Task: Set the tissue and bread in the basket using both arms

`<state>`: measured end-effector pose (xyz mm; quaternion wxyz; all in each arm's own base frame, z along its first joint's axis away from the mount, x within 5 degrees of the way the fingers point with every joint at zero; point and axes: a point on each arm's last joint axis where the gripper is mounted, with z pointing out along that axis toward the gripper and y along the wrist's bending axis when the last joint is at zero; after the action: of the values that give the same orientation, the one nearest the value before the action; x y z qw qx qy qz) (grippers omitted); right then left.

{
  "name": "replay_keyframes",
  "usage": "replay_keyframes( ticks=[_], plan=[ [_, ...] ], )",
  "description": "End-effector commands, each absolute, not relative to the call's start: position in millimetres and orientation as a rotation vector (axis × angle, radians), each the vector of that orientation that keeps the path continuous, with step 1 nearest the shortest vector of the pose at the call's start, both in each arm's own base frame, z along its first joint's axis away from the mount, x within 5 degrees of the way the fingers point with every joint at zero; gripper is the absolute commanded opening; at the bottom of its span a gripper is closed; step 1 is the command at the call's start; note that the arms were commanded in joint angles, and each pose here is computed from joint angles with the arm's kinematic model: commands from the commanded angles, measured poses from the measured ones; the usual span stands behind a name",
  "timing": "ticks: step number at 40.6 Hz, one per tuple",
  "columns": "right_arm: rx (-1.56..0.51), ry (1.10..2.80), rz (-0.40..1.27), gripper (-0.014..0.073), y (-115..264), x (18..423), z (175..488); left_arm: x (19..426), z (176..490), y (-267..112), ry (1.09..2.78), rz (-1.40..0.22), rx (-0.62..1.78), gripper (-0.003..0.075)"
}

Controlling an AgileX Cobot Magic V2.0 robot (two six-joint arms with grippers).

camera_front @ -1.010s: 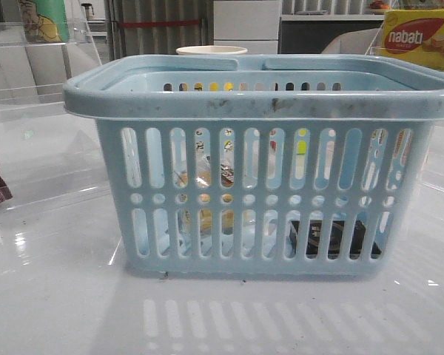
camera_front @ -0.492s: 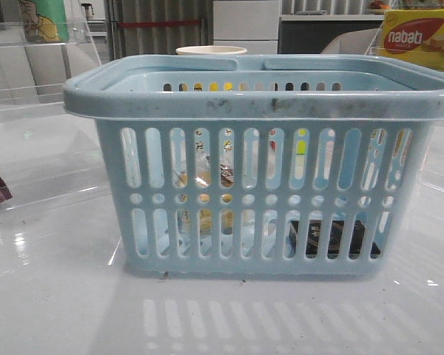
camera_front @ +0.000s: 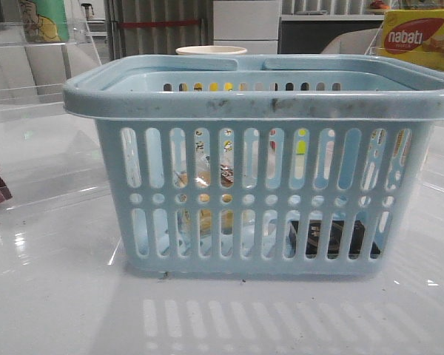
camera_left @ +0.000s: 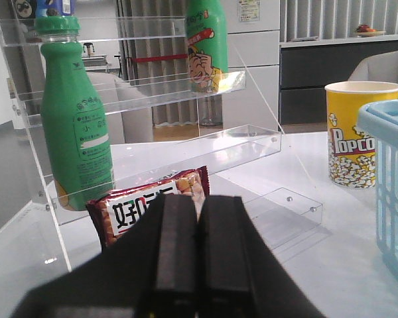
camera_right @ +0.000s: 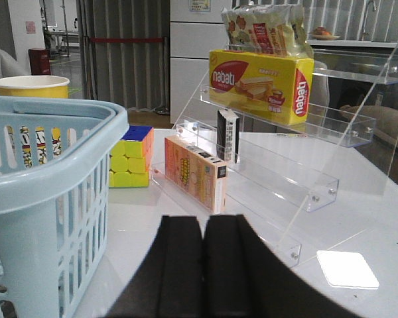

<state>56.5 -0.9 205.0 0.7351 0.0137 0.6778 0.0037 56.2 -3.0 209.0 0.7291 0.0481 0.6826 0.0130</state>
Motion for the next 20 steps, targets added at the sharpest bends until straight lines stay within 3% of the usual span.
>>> replay_keyframes(
  ticks=[1,20],
  plan=[
    [0.026,1.366,-0.004,0.0028,-1.2,53.3,216.9,54.1,215.9,-2.6,1.409,0.021,0.090,0.0093],
    [-0.014,1.367,-0.043,0.0028,-0.7,53.3,216.9,54.1,215.9,-2.6,1.409,0.021,0.090,0.0093]
  ],
)
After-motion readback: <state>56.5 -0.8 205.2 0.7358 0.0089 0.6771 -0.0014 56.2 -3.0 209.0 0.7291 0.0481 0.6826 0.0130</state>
